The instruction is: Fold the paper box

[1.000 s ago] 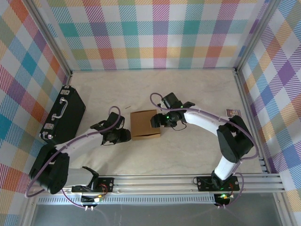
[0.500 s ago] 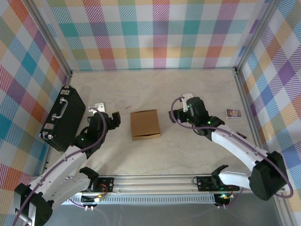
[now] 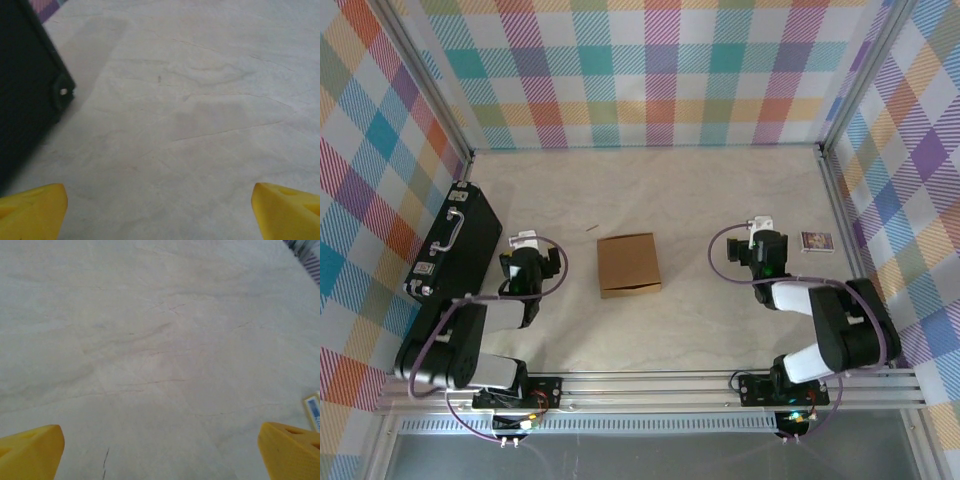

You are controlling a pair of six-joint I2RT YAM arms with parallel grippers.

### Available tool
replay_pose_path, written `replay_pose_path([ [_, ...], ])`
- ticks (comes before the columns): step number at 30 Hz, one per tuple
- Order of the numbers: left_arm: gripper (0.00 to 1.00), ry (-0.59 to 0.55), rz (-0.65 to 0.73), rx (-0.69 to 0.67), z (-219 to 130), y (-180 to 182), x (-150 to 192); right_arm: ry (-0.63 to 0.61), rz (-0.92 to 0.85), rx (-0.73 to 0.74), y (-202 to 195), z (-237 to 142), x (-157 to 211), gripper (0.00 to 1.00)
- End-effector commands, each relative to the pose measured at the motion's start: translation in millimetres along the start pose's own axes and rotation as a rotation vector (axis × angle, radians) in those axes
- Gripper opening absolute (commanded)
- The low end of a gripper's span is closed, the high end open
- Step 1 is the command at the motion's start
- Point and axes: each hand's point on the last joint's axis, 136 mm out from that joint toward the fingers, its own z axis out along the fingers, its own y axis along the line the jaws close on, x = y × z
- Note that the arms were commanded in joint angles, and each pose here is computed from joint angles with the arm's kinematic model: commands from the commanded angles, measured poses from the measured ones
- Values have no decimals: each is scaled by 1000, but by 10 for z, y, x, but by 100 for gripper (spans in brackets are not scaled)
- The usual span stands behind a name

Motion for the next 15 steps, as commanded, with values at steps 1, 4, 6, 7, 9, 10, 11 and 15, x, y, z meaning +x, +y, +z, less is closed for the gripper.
replay_pose_path([
  [1, 92, -107, -11, 110, 190, -216, -354, -139, 131, -44, -170, 20, -340, 97],
  [4, 93, -83, 4, 171, 224, -311, -290, -178, 156, -89, -184, 66, -297, 99],
  [6, 96, -83, 8, 174, 224, -315, -284, -146, 158, -100, -176, 97, -260, 99],
  [7, 100, -76, 4, 175, 241, -315, -285, -136, 162, -103, -175, 92, -253, 99],
  [9, 99, -45, -23, 186, 300, -279, -286, -140, 162, -101, -182, 95, -253, 99],
  [10, 100, -36, -38, 204, 308, -267, -278, -133, 161, -102, -178, 92, -245, 99],
  [11, 100, -41, -39, 202, 310, -262, -284, -137, 159, -100, -185, 87, -253, 99],
  [15, 100, -41, -39, 201, 305, -259, -281, -138, 156, -106, -170, 84, -259, 99],
])
